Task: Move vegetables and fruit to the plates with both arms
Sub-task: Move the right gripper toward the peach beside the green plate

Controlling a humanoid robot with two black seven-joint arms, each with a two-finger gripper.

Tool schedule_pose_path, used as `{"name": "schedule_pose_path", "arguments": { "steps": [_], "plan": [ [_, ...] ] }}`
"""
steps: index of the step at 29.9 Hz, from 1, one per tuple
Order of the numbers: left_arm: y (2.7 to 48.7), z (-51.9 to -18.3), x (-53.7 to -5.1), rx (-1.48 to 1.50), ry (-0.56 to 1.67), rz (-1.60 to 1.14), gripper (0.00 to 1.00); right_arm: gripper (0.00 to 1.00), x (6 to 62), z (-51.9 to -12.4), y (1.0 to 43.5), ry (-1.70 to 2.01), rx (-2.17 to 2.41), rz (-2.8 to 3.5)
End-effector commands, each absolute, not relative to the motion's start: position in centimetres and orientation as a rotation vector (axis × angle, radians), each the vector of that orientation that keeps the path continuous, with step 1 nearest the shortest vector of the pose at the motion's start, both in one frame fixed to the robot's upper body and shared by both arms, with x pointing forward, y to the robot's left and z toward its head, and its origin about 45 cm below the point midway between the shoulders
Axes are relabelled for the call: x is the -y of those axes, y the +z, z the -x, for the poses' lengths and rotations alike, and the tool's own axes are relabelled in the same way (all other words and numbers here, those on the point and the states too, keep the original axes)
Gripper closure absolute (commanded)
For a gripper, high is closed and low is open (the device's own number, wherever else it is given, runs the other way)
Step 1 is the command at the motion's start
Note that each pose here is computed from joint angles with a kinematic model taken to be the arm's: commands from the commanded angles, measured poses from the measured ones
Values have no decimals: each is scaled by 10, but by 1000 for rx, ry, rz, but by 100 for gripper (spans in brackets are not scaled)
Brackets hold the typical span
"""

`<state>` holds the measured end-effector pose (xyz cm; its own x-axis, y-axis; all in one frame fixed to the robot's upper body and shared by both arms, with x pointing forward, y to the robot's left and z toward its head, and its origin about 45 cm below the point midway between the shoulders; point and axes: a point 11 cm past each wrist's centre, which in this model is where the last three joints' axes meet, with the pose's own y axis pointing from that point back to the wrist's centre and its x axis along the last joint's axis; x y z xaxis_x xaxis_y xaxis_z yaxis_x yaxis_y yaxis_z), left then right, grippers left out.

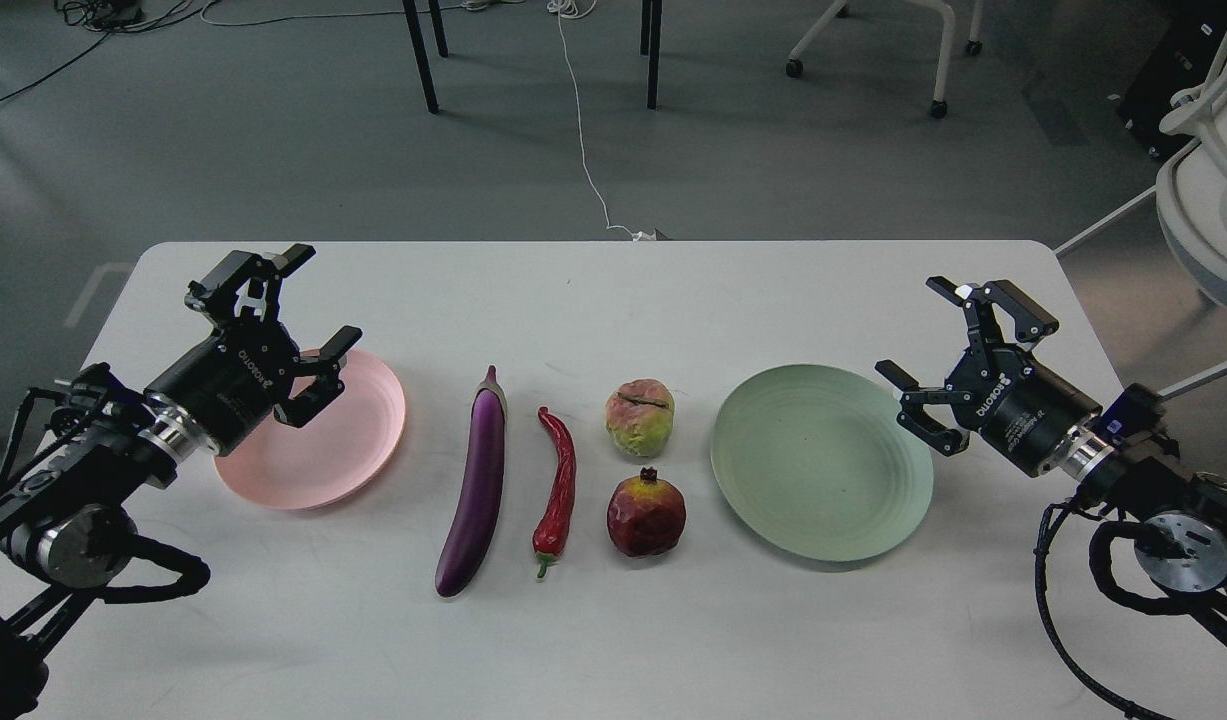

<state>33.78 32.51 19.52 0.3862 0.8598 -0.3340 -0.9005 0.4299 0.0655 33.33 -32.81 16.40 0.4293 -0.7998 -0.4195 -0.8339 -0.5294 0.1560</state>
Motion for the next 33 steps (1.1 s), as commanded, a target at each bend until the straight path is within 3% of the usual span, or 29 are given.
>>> {"name": "schedule_pose_path", "arguments": {
  "steps": [1,6,11,17,26,33],
  "plan": [
    [198,-340,-325,-337,1137,165,1,1,327,-336,168,665,-1472,2618],
    [199,-342,-330,-336,1154,165,1,1,299,-376,227,218,-1281,2929],
    [208,-346,-338,-313,1167,188,1,1,248,-411,279,-672,-844,3374],
    [218,-349,-339,-298,1155,233,1,1,190,-425,270,-1630,61,3655],
    [223,-349,-339,-293,1154,261,1,1,122,-415,227,-2038,736,3503],
    [226,-350,-343,-284,1163,272,1,1,93,-414,208,-2115,872,3455]
  ]
}}
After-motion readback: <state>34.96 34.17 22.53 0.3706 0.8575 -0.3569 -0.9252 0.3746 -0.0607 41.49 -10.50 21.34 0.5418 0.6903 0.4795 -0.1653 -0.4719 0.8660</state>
